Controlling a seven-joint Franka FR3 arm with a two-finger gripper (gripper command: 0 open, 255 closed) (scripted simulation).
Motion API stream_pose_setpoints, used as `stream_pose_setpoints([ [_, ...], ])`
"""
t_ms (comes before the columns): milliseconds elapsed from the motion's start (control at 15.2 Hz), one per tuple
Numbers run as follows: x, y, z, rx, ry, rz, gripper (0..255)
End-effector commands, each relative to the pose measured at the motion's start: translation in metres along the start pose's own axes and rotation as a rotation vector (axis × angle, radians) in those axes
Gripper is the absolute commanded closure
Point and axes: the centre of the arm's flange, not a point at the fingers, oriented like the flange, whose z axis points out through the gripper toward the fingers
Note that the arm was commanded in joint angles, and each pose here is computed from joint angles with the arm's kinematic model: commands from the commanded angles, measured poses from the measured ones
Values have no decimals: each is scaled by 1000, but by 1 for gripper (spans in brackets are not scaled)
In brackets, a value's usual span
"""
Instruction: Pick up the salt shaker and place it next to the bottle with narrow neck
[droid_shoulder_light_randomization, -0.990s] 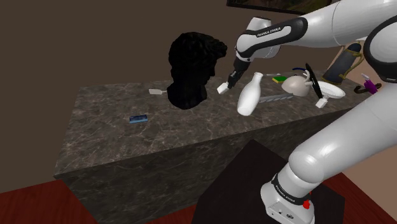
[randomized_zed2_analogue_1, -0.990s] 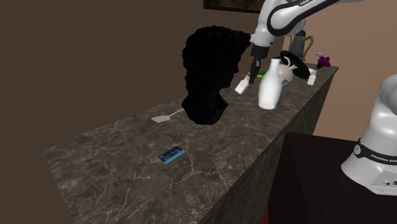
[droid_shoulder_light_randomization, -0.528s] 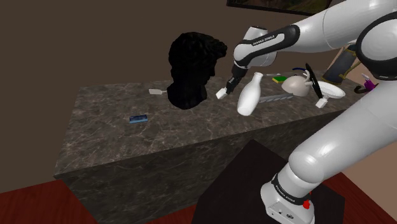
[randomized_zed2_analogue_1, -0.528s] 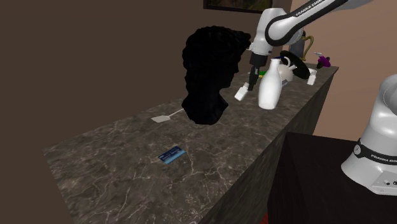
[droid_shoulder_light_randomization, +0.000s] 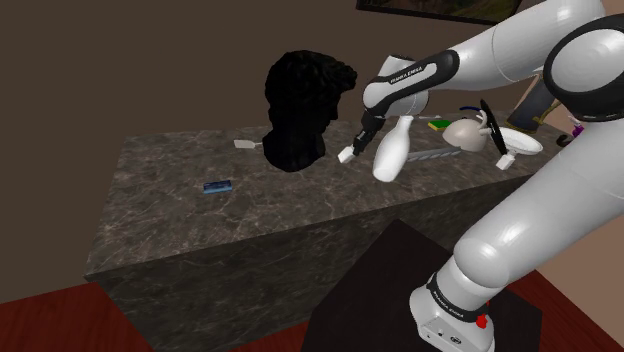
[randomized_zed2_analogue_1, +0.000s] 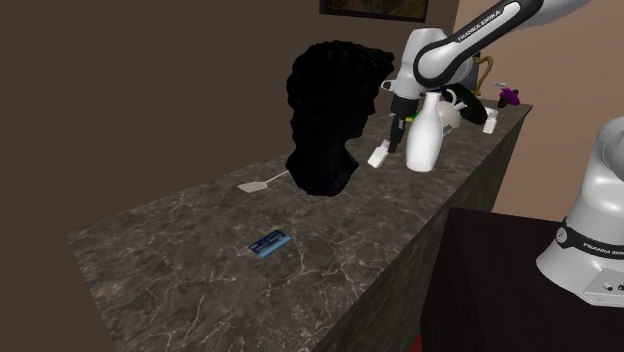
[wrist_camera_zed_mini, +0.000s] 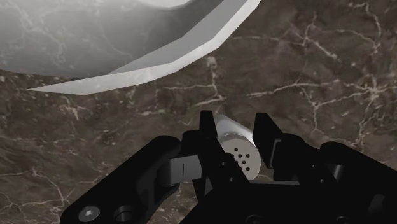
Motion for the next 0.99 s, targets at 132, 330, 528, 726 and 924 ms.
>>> stream_pose_setpoints([
  [132, 0, 0, 1, 0, 0, 0, 255],
  [330, 0, 0, 1, 0, 0, 0, 0],
  [528, 0, 0, 1, 0, 0, 0, 0],
  [726, 0, 0, -13, 0, 0, 0, 0],
  [924, 0, 0, -49, 0, 0, 0, 0],
])
